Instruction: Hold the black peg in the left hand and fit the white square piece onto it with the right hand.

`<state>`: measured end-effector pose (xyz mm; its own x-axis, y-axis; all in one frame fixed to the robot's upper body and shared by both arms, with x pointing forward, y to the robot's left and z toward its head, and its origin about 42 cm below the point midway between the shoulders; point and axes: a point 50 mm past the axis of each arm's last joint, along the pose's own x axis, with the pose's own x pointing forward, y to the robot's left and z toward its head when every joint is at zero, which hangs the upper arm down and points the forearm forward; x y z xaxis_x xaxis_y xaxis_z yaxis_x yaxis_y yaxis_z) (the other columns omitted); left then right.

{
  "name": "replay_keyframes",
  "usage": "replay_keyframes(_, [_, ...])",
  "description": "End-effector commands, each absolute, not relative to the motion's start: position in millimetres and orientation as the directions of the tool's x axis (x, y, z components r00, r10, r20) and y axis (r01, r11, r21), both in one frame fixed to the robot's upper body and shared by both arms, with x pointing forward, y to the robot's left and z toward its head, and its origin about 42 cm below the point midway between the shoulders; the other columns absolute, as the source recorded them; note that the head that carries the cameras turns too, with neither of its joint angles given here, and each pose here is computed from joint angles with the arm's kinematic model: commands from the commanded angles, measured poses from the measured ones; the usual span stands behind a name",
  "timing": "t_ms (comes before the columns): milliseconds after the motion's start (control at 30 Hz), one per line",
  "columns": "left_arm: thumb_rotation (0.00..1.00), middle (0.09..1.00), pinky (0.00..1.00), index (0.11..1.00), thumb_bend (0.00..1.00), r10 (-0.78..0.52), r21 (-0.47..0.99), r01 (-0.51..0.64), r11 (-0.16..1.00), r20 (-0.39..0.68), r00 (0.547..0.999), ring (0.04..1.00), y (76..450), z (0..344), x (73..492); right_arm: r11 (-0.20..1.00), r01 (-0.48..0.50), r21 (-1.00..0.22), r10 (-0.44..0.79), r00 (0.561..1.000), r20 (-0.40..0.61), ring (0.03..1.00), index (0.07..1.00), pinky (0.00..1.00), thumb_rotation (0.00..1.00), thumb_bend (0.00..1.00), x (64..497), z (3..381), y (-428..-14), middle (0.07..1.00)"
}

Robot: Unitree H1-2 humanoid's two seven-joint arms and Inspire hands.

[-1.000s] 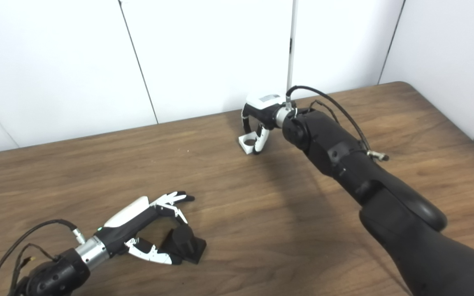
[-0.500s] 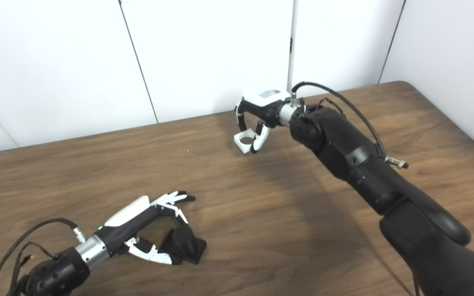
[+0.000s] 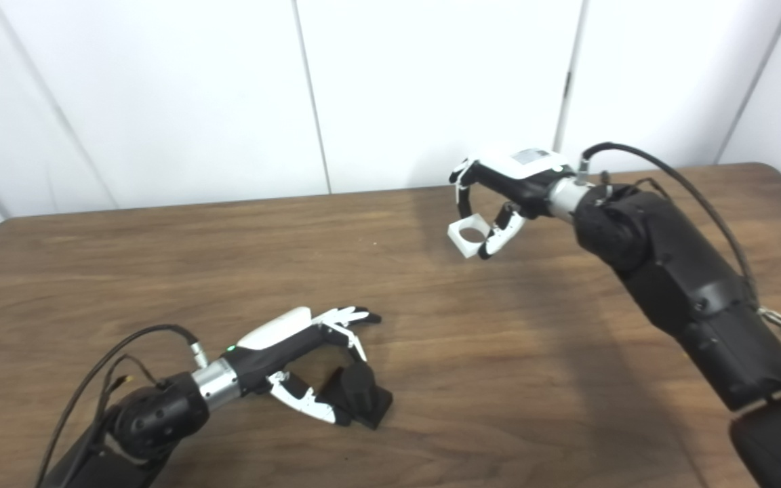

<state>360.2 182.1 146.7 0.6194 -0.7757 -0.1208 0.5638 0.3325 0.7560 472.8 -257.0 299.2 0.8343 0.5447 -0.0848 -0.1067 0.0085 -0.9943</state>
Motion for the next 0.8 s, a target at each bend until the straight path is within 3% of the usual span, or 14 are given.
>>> replay_keyframes(0, [0.08,0.968,1.0,0.494,0.52,-0.754,0.769,0.59,0.245,-0.231,0.615,1.0,177,132,359,0.017,-0.025,-1.0,0.606,0.795,-0.009,0.909,0.481,0.9,0.14,0.51,469,336,-248,0.84])
replay_keyframes(167, [0.08,0.965,1.0,0.494,0.52,-0.754,0.771,0.586,0.251,-0.224,0.618,1.0,173,134,361,0.011,-0.031,-0.999,0.66,0.751,-0.016,0.913,0.482,0.91,0.14,0.51,454,346,-237,0.838])
replay_keyframes(433, [0.08,0.966,1.0,0.493,0.52,-0.747,0.764,0.59,0.26,-0.228,0.624,1.0,169,135,364,0.038,-0.067,-0.997,0.764,0.645,-0.014,0.899,0.479,0.9,0.14,0.51,427,358,-217,0.823])
replay_keyframes(767, [0.08,0.965,1.0,0.493,0.52,-0.748,0.77,0.586,0.254,-0.227,0.623,1.0,168,136,367,0.033,-0.157,-0.987,0.817,0.573,-0.064,0.896,0.478,0.88,0.14,0.51,396,361,-197,0.824])
